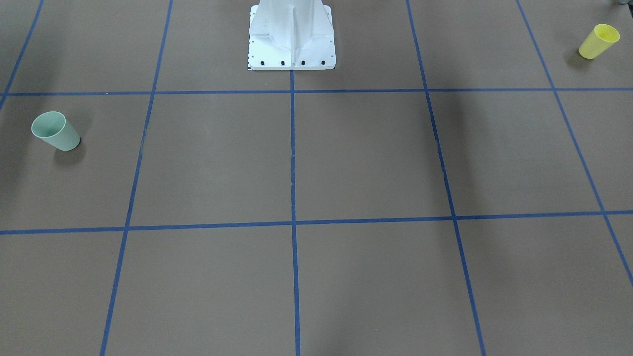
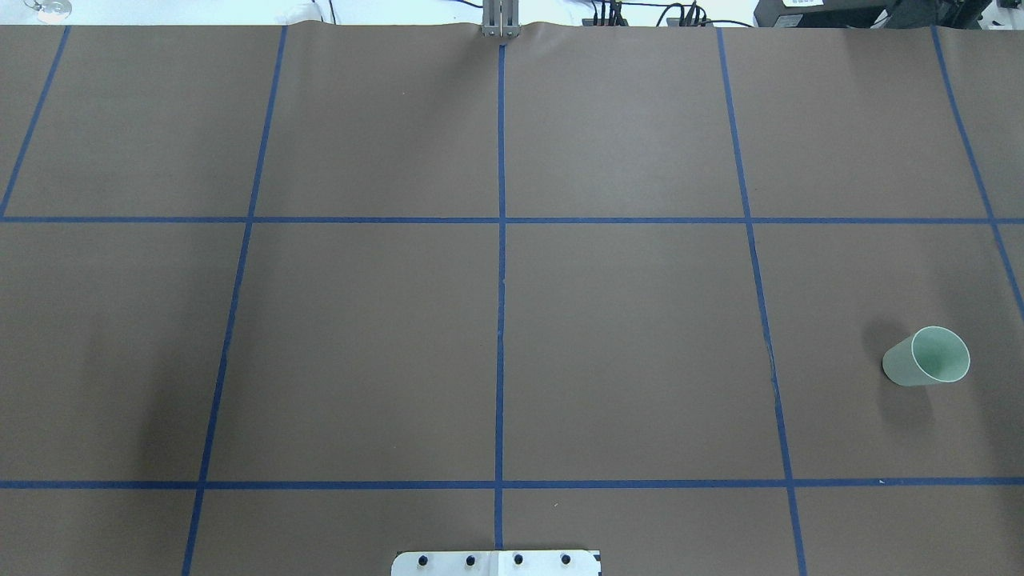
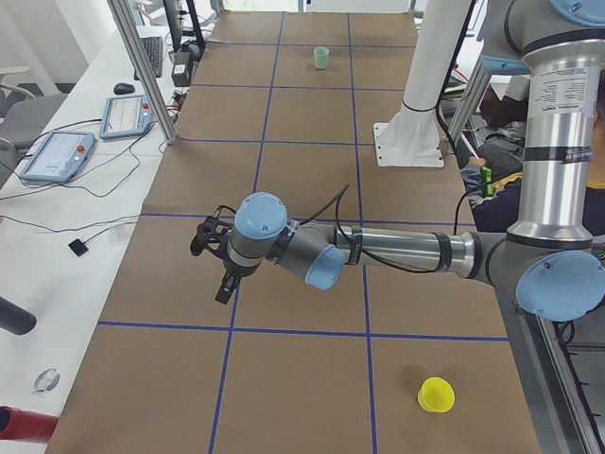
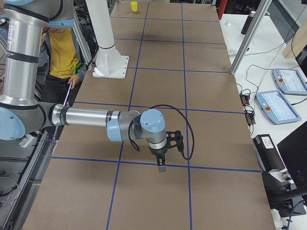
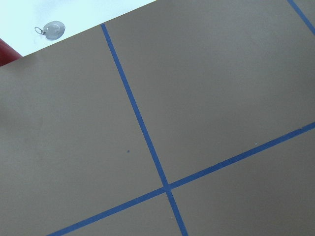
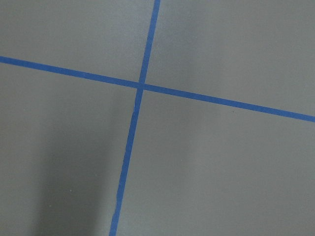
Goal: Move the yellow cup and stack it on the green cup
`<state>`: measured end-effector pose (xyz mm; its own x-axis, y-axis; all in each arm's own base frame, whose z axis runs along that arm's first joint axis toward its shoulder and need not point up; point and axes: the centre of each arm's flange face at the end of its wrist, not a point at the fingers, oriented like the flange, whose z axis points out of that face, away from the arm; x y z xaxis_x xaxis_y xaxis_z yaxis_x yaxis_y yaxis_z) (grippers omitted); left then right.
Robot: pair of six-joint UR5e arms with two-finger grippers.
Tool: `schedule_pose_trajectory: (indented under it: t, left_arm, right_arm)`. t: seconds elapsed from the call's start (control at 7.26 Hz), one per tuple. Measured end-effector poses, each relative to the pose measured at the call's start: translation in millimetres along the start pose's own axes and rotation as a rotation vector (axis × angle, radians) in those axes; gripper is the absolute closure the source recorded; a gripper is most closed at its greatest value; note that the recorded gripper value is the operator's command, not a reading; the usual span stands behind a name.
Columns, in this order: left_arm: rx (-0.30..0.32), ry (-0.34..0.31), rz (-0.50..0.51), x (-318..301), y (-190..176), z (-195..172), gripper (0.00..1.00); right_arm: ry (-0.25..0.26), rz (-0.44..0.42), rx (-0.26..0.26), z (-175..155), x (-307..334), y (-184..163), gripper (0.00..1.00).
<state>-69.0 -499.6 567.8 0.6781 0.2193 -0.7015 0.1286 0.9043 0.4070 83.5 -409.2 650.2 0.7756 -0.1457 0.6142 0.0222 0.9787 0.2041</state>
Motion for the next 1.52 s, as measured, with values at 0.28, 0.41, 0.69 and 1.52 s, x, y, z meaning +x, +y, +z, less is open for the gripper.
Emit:
schedule_pose_trajectory:
  t: [0.28,0.41,0.69,1.52]
  left_arm:
    - [0.056,-0.091,-0.218,9,-2,-12,0.0]
    - [0.089,-0.16,-0.302,14,-3,-12,0.0]
    - [0.157,-0.335,-0.458,21,0,8,0.0]
    - [0.223,-0.989,-0.899,30,83,92,0.0]
  right_arm:
    - [-0.028,0.019,-0.022,12,7,7,0.0]
    - [-0.04,0.025,-0.029,16,9,9,0.0]
    - [-0.047,0.032,-0.042,22,13,13,0.0]
    - [-0.072,0.066,-0.075,36,21,33,0.0]
